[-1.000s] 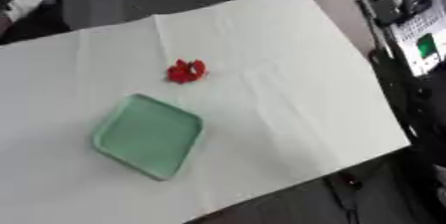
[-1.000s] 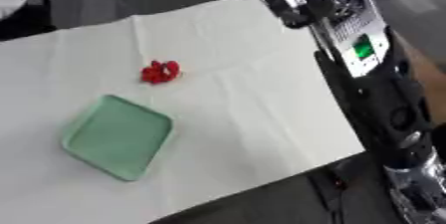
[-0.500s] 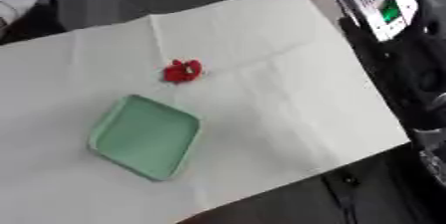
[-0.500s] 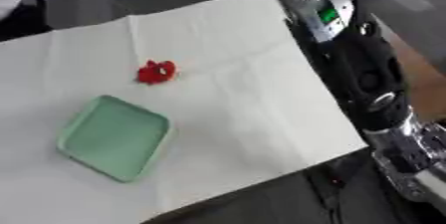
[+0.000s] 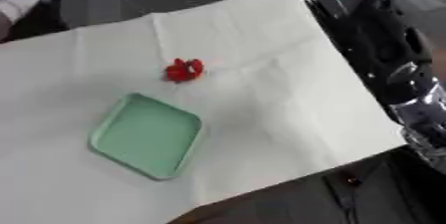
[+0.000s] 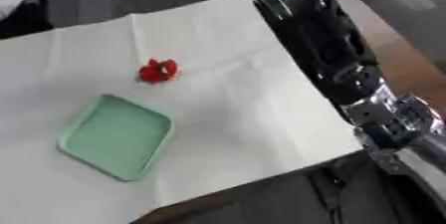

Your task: Pick up objects on the table and place them in the box.

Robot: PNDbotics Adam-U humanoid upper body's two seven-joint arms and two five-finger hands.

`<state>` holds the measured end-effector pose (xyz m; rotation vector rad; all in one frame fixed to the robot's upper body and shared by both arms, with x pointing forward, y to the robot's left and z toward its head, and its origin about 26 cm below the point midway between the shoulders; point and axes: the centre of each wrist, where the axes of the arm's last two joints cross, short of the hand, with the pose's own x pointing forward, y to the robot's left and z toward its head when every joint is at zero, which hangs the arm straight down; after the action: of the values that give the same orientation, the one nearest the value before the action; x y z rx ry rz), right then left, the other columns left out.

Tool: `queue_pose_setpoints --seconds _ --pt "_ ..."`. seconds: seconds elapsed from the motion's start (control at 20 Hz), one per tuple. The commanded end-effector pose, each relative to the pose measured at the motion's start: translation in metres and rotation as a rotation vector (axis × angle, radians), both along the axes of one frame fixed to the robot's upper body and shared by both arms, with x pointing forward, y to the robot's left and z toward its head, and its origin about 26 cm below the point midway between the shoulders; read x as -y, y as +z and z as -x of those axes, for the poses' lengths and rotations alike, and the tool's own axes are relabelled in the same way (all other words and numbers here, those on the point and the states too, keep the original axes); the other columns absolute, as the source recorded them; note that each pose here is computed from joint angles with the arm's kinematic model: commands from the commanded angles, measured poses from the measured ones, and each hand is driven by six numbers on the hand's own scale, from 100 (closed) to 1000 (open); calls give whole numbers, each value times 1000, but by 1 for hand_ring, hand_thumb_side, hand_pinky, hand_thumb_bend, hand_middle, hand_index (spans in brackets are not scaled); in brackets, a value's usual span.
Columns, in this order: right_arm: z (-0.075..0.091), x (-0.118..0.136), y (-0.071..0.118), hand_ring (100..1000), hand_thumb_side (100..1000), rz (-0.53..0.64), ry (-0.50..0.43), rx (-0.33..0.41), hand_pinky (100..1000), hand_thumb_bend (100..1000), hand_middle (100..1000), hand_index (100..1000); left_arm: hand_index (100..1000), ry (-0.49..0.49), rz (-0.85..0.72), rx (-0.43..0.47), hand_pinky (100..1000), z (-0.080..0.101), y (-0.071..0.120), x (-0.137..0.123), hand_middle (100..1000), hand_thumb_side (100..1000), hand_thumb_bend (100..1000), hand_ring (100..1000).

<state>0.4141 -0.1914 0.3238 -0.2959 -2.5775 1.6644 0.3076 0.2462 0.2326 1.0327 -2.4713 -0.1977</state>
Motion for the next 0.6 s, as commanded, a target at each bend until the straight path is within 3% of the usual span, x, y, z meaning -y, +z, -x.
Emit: queue_pose_setpoints --seconds 0.05,0.1,0.15,0.6 --pt "-9 -9 5 784 900 25 -36 53 650 100 863 865 785 -20 -5 30 466 2 9 2 647 661 498 471" --pt "-13 -12 2 787 868 33 -44 60 653 100 861 866 785 -23 -5 30 466 2 10 3 647 662 497 471" --pt "-17 -14 0 787 911 46 -56 61 655 100 862 867 785 -27 -5 32 466 1 10 4 646 661 498 471" --pt "-46 -22 -42 789 954 106 -147 32 679 100 860 873 785 -50 -2 48 470 1 14 8 647 660 498 472"
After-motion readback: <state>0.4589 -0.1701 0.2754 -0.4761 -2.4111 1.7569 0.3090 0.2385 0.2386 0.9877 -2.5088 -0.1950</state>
